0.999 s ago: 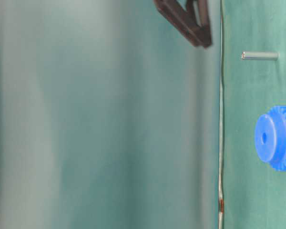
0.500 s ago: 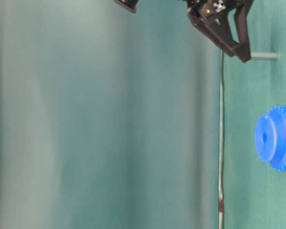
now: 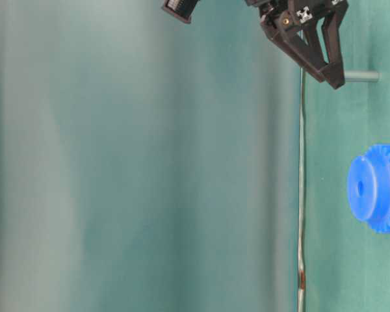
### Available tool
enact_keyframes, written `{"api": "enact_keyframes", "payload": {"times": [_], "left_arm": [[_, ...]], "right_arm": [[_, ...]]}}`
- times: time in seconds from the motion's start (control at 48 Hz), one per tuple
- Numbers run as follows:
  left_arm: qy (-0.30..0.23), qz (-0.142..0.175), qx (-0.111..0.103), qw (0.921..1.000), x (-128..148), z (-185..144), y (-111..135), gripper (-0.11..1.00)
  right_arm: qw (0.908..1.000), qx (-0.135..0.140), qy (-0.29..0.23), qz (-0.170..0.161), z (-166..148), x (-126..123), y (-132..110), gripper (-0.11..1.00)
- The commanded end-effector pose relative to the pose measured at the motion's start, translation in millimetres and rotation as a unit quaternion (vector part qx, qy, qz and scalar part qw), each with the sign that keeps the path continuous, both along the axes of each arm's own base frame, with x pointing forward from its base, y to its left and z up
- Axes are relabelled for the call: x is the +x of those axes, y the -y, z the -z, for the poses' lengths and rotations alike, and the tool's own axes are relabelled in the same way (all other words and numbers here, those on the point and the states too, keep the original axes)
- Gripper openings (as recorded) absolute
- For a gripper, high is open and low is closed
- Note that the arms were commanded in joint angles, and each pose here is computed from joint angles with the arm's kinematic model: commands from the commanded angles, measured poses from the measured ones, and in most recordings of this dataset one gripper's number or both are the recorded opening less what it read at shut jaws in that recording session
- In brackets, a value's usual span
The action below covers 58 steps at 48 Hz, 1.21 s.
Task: Insert the shaft placed at a random location into the center hole of the medium gear at another random location.
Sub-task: 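Close the right gripper on the silver shaft and lift it upright, then carry the held shaft with the right gripper over the blue gear's hole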
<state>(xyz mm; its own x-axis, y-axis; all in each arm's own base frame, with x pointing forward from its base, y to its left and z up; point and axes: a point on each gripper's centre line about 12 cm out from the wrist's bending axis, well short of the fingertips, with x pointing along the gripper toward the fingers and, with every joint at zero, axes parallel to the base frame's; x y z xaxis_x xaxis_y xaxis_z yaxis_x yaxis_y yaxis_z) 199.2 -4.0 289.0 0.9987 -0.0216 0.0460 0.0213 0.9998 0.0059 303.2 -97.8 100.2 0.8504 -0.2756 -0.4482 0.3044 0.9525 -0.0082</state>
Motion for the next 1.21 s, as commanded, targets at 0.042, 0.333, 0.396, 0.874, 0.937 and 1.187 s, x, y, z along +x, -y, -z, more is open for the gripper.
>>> {"api": "enact_keyframes", "payload": {"times": [0.042, 0.333, 0.396, 0.874, 0.937, 1.187], "left_arm": [[0.009, 0.001, 0.0, 1.0, 2, -8, 0, 0.0], [0.008, 0.001, 0.0, 1.0, 2, -8, 0, 0.0], [0.008, 0.001, -0.002, 1.0, 1, -8, 0, 0.0], [0.005, 0.001, -0.003, 1.0, 1, -8, 0, 0.0], [0.005, 0.001, -0.003, 1.0, 1, -8, 0, 0.0], [0.002, 0.001, -0.003, 1.0, 2, -7, 0, 0.0]], "right_arm": [[0.9998, -0.013, 0.016, -0.001, -8, 5, 3, 0.35], [0.9998, -0.014, 0.016, 0.0, -8, 5, 4, 0.13], [0.9998, -0.013, 0.015, 0.0, -8, 5, 3, 0.13], [0.9998, -0.011, 0.016, 0.0, -46, 4, 3, 0.13], [0.9998, -0.011, 0.019, 0.0, -56, 3, 3, 0.13], [0.9998, -0.01, 0.016, 0.001, -80, 3, 3, 0.13]]}}
